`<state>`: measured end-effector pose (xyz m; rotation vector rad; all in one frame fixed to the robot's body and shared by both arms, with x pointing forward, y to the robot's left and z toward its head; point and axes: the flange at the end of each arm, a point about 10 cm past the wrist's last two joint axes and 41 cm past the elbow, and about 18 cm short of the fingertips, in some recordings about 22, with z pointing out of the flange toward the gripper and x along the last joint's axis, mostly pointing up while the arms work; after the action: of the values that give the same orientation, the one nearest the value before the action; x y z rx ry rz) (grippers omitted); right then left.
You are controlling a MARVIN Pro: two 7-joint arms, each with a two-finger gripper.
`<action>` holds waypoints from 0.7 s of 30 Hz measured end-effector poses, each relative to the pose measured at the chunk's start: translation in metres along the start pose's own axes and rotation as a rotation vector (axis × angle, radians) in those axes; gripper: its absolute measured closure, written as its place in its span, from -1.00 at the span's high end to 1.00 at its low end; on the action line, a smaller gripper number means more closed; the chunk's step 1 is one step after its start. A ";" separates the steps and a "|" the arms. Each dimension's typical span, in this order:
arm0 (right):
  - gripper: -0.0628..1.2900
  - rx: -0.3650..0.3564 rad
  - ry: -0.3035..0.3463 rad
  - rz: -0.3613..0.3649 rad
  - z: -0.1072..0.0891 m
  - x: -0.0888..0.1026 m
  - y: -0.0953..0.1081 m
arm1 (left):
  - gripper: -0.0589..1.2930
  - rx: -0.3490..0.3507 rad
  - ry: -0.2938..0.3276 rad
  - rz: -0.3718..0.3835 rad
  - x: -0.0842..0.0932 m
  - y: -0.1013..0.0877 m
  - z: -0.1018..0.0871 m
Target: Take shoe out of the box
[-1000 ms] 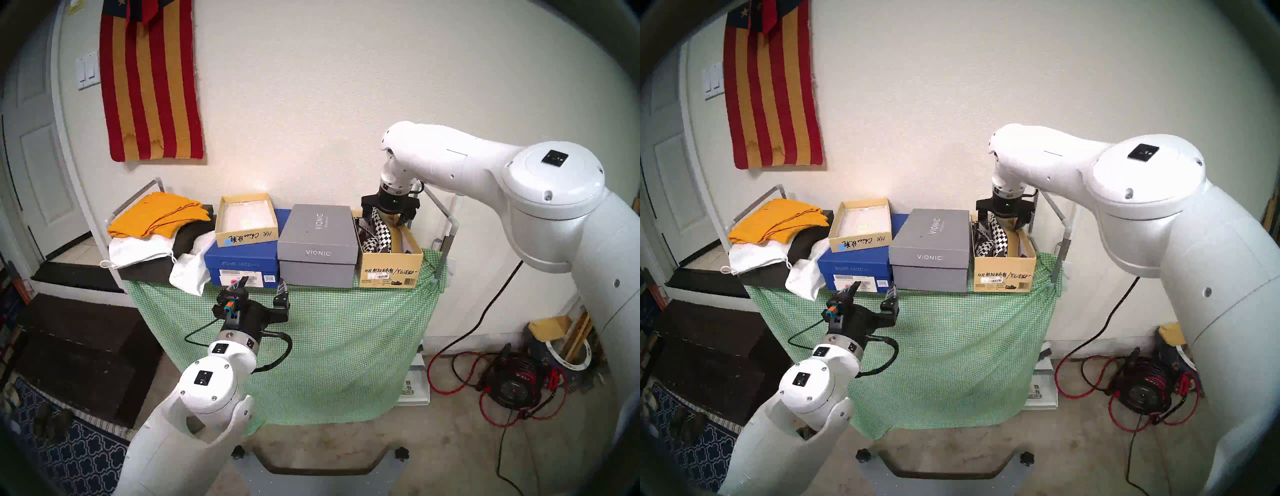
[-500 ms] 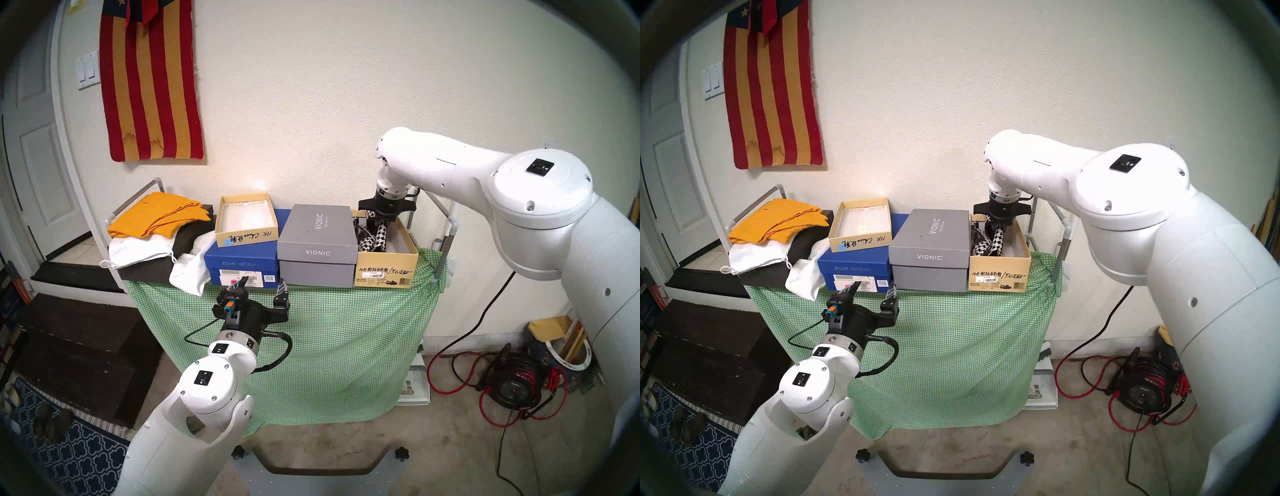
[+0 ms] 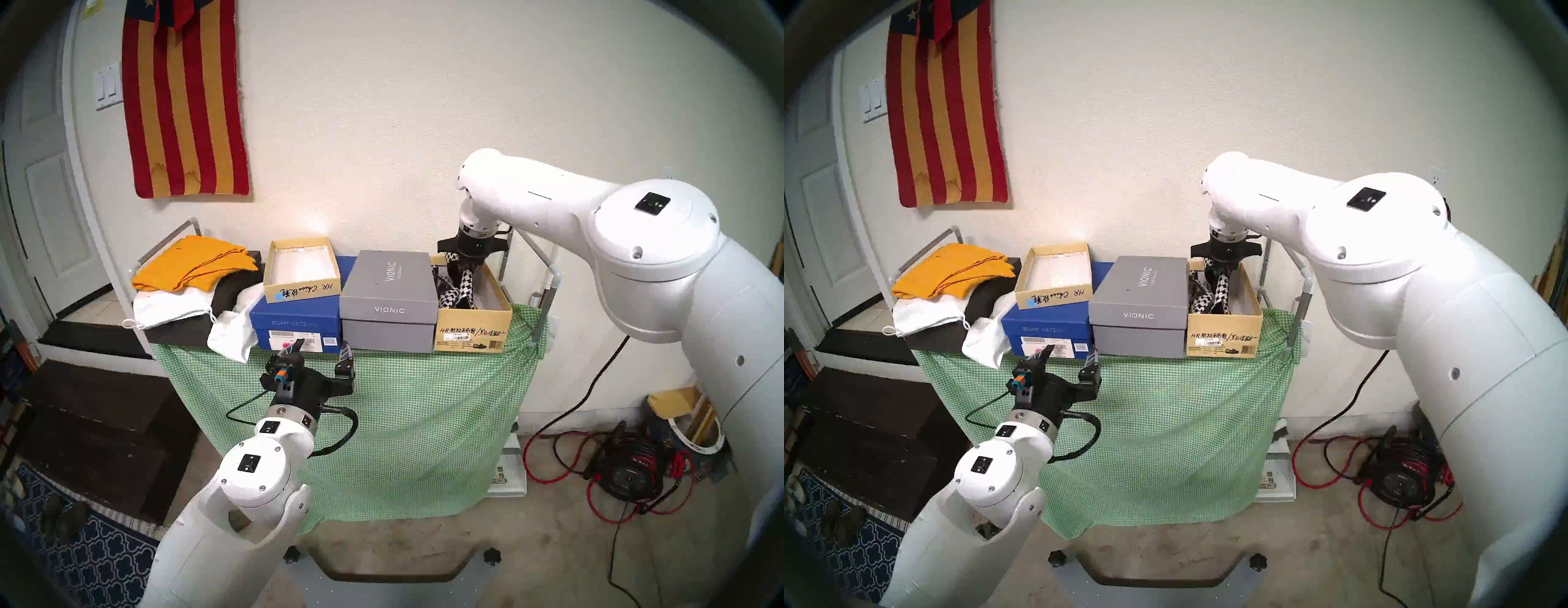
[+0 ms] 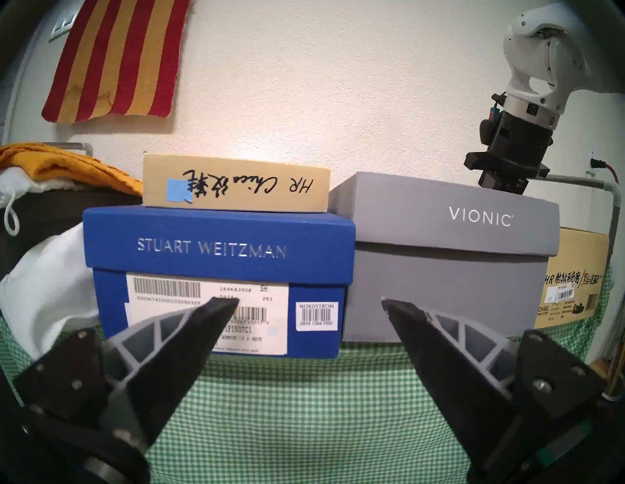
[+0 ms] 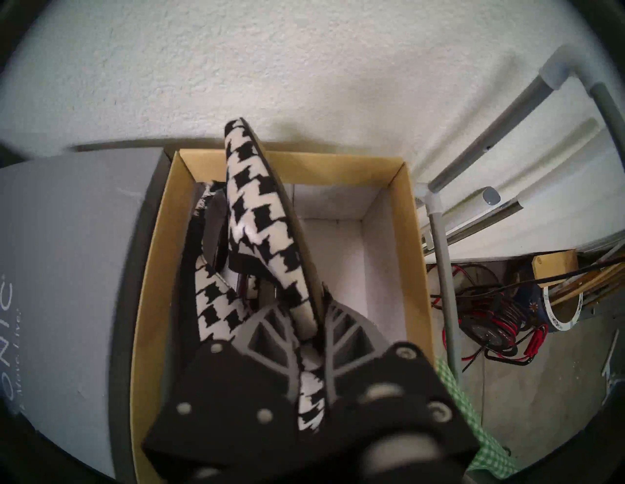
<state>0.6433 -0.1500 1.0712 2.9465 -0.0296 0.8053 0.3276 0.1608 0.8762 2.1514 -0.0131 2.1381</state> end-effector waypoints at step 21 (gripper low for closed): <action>-0.82 -0.008 0.120 -0.021 -0.048 0.034 0.000 | 0.91 0.000 0.000 0.000 0.000 0.000 0.000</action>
<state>0.6487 -0.1459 1.1297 2.8794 0.0055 0.9751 0.3277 0.1608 0.8762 2.1513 -0.0128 2.1380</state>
